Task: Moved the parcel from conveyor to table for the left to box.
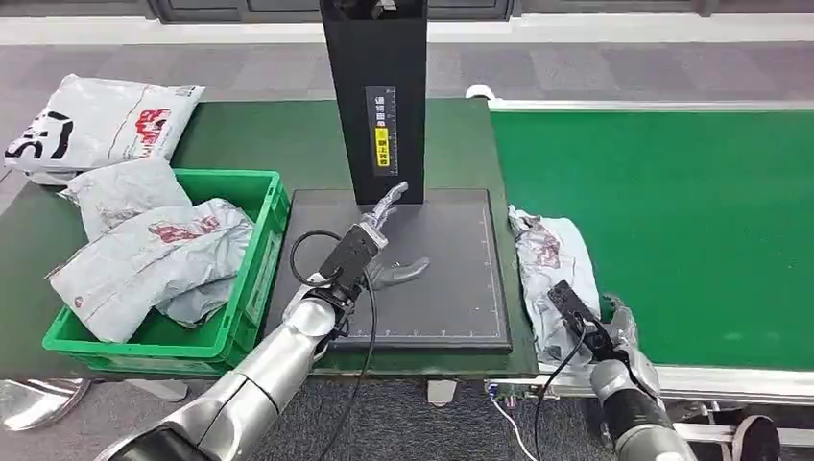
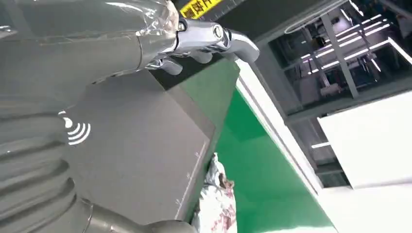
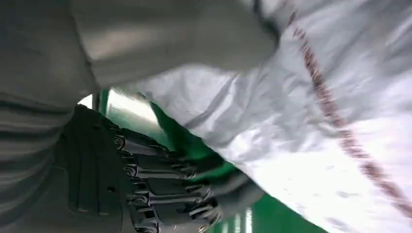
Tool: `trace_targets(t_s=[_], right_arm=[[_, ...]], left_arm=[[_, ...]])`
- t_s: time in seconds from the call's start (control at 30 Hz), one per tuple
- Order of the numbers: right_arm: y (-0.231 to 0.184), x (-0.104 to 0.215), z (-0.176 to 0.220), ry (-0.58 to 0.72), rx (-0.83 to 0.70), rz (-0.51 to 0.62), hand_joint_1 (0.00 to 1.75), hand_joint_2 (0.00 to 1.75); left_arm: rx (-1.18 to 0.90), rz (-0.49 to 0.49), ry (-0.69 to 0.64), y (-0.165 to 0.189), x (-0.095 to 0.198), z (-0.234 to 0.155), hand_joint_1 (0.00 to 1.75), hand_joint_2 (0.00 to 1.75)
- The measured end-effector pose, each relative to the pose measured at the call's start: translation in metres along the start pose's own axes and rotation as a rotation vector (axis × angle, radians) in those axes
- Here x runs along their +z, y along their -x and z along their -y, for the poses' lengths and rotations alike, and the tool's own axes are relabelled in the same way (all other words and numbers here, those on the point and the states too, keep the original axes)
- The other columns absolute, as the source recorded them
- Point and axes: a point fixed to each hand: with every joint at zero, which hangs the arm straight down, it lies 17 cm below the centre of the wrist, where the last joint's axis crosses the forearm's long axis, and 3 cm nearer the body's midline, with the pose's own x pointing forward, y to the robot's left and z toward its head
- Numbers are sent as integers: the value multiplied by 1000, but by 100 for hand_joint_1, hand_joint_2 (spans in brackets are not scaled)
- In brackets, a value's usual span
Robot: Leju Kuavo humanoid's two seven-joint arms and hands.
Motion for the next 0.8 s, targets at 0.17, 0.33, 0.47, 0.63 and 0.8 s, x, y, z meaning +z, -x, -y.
trace_targets(t_s=[0.17, 0.33, 0.47, 0.63, 0.8], right_arm=[[-17, -4, 4, 0, -19, 68, 175, 175], [-20, -4, 5, 1, -22, 74, 175, 175], [-20, -4, 4, 1, -25, 80, 175, 175], [-21, -4, 4, 1, -29, 84, 175, 175], [-21, -4, 4, 1, -29, 85, 175, 175]], left_arm=[[-9, -10, 4, 2, 0, 3, 0, 175], [-11, -12, 3, 3, 1, 3, 0, 175], [-11, -12, 2, 3, 1, 2, 0, 175], [-13, -12, 0, 3, 1, 2, 0, 175], [-13, -12, 0, 3, 1, 2, 0, 175]])
